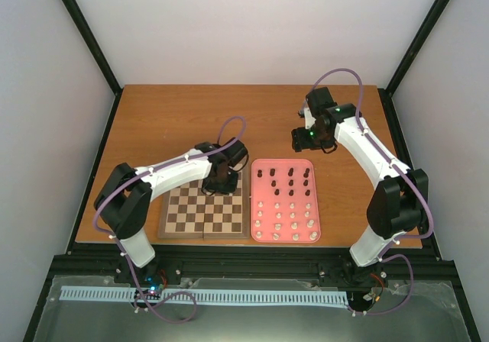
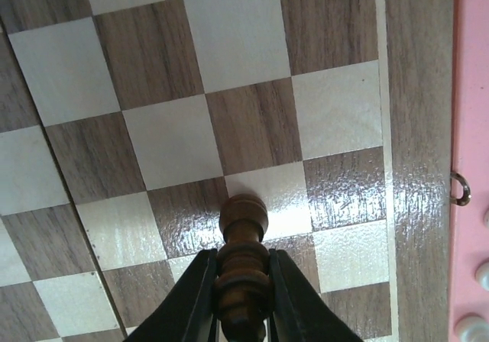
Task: Set up the chess pieces on the board
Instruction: Pick up the chess piece from the chessboard, then place the chess piece on the chessboard.
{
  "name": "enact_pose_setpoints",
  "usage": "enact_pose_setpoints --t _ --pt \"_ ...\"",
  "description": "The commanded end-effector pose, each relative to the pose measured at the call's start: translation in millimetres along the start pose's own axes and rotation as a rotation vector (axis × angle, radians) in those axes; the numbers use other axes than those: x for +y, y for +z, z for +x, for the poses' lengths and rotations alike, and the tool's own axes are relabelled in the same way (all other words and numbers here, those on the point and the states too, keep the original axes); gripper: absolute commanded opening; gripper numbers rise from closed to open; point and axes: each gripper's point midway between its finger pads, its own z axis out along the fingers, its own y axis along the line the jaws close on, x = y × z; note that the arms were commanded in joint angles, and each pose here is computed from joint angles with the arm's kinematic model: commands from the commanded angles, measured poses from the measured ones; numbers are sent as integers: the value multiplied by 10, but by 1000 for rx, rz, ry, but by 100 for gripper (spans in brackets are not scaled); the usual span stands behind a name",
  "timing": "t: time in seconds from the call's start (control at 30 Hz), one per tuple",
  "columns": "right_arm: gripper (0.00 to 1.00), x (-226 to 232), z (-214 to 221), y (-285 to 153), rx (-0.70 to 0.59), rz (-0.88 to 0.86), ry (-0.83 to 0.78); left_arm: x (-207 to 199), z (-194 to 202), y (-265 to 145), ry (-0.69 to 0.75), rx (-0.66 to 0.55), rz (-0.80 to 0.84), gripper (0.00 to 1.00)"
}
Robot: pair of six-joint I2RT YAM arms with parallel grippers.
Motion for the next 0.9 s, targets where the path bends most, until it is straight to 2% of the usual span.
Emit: enact_pose_setpoints --t 0.0,0.33,0.63,0.87 --pt "72 -22 37 25 7 -6 -2 57 -126 -283 -15 -59 4 1" --pt "71 -79 307 140 59 10 14 443 138 -876 -90 -100 -5 1" --pt "71 -104 409 272 101 15 34 925 575 -734 -215 -58 -43 1" --pt "70 -81 318 353 116 5 35 1254 664 -615 -354 -52 -83 2"
